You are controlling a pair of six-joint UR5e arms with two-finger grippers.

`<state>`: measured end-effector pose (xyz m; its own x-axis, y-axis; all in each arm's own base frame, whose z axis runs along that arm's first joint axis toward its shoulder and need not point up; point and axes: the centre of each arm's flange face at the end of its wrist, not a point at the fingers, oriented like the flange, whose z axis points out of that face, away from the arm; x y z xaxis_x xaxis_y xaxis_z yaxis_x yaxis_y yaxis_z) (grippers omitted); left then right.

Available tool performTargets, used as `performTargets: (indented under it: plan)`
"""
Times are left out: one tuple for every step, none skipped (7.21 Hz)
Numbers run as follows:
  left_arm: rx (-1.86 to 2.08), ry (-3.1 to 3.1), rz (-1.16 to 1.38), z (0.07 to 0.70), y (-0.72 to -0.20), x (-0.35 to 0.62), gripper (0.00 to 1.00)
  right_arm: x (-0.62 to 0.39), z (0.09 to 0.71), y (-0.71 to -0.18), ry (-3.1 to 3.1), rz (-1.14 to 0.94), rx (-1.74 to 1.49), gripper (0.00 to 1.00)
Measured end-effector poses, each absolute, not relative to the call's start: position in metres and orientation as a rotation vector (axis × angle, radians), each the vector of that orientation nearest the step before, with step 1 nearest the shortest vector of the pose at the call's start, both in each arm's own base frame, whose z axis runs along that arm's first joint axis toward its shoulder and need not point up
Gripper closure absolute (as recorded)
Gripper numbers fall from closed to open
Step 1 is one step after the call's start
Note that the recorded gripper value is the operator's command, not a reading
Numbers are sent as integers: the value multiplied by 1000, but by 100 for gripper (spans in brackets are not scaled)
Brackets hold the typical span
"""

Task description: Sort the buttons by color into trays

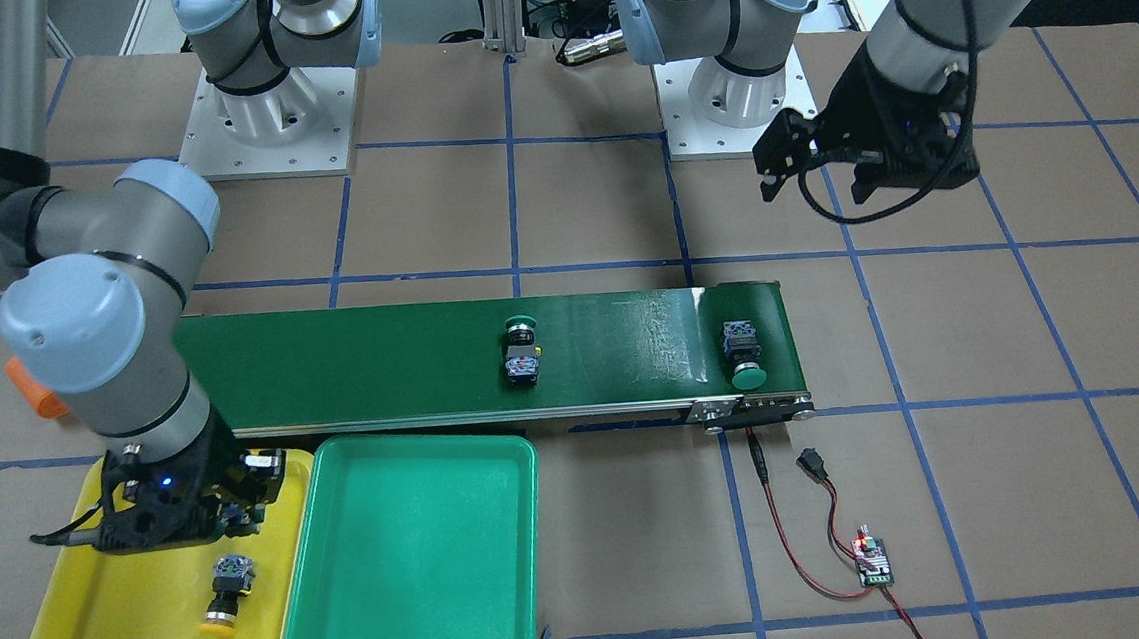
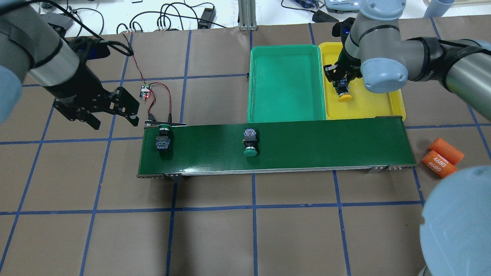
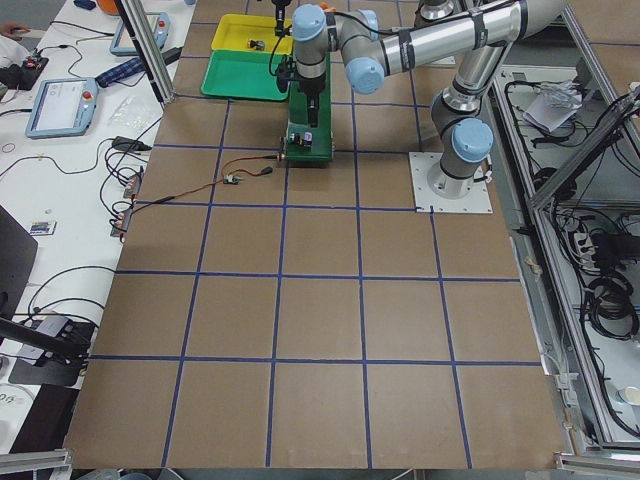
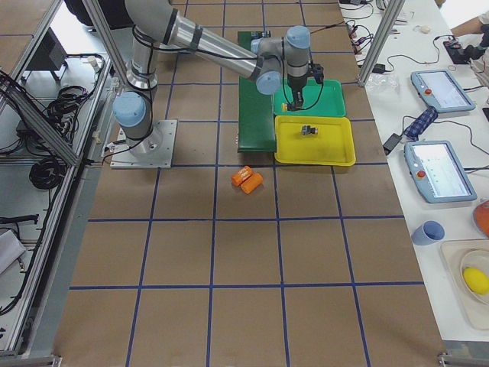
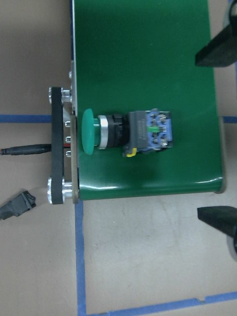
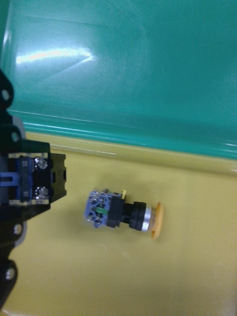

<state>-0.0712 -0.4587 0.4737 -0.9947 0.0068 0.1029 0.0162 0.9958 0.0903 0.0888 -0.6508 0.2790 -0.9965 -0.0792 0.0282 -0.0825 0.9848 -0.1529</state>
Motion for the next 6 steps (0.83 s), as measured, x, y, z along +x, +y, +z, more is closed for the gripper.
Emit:
performTargets:
  plan:
    - [-26, -3046, -159, 515, -446, -72, 0, 69, 263, -676, -3112, 228, 112, 29]
    - [-35, -3091, -178, 540, -432, -69, 0, 60, 252, -686, -3114, 212, 113, 0]
    - [-40, -3131, -208, 550, -421, -67, 0, 56, 248, -689, -3115, 201, 119, 0]
    - [-44, -3128, -235, 550, -415, -71, 0, 55, 248, -689, -3116, 189, 121, 0]
    - [-72, -3117, -250, 546, -413, -82, 0, 55, 253, -687, -3117, 179, 121, 0]
    - [-108, -3114, -260, 539, -415, -96, 0, 58, 265, -682, -3125, 175, 122, 0]
